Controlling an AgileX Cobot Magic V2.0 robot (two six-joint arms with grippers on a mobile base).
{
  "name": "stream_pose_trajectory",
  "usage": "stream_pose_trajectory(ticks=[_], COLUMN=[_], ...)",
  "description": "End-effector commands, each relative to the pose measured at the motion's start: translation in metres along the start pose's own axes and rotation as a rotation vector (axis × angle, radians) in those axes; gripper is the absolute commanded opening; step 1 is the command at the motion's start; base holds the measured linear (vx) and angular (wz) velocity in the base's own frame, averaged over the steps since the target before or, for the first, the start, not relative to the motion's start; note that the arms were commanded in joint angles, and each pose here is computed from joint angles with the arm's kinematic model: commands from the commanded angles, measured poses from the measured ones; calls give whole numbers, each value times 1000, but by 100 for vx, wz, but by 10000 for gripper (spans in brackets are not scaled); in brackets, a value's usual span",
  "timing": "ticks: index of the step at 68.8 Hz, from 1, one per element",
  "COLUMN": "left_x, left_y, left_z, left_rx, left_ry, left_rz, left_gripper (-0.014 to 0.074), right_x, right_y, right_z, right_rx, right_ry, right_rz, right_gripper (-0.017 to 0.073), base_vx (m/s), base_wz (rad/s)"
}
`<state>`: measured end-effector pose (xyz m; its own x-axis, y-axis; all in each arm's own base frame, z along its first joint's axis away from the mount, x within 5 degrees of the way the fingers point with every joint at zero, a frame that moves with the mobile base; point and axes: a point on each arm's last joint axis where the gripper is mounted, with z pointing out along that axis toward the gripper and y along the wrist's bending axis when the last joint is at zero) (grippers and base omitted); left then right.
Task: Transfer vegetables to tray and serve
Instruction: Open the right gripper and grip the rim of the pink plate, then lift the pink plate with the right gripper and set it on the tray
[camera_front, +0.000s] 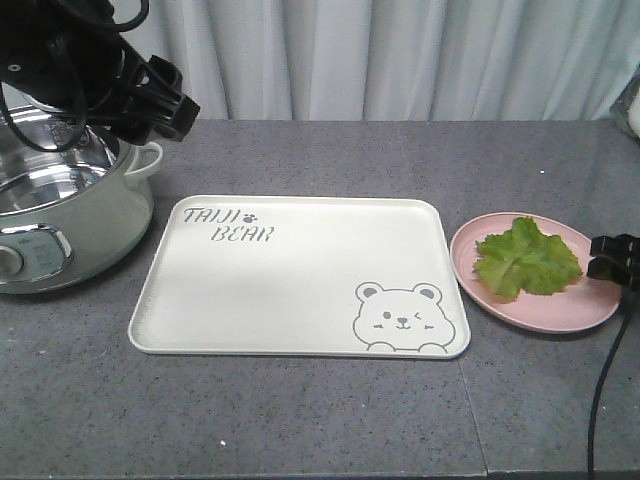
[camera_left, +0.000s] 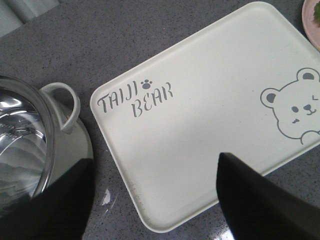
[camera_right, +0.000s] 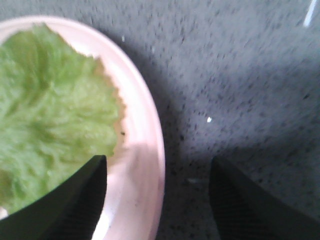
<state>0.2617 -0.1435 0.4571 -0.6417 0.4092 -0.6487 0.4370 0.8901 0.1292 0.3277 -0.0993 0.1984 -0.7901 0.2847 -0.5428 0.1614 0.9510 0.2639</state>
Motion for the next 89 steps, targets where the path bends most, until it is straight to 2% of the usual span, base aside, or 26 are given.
stream_pose_trajectory(ticks=[1, 8, 14, 32, 50, 66, 71, 78, 82, 89], left_x=[-2, -2, -2, -2, -2, -2, -2, -2, -2, -2], left_y=[3, 3, 3, 3, 3, 3, 3, 3, 3, 3], left_z=[-20, -20, -20, -20, -20, -20, -20, -20, -20, -20], left_rx=[-6, -6, -6, -6, -6, -6, -6, -6, -6, -6], left_ry=[-71, -71, -71, -71, -71, -71, -71, -71, -71, -71], left_rz=[-15, -15, -15, -15, -15, -15, -15, -15, -15, -15], left_gripper=[503, 503, 503, 503, 503, 503, 503, 503, 503, 503], right_x=[-10, -8, -8, -8, -11, -24, -27, -30, -34, -47], right_y=[1, 1, 1, 1, 0, -12, -11, 0, 9, 36], right_z=[-8, -5, -6, -6, -11, -49, -63, -76, -83, -93], right_rx=[-5, -12, -12, -14, -2, 34, 30, -13, -76, -208], right_ry=[-32, -14, -18, -14, -44, -191, -232, -261, -264, -262], right_rz=[-6, -3, -3, -4, 5, 76, 89, 67, 45, -27], right_gripper=[439, 406, 331, -17, -8, -7, -6, -6, -6, -6], base_vx=[0, 0, 0, 0, 0, 0, 0, 0, 0, 0], base_wz=[0, 0, 0, 0, 0, 0, 0, 0, 0, 0])
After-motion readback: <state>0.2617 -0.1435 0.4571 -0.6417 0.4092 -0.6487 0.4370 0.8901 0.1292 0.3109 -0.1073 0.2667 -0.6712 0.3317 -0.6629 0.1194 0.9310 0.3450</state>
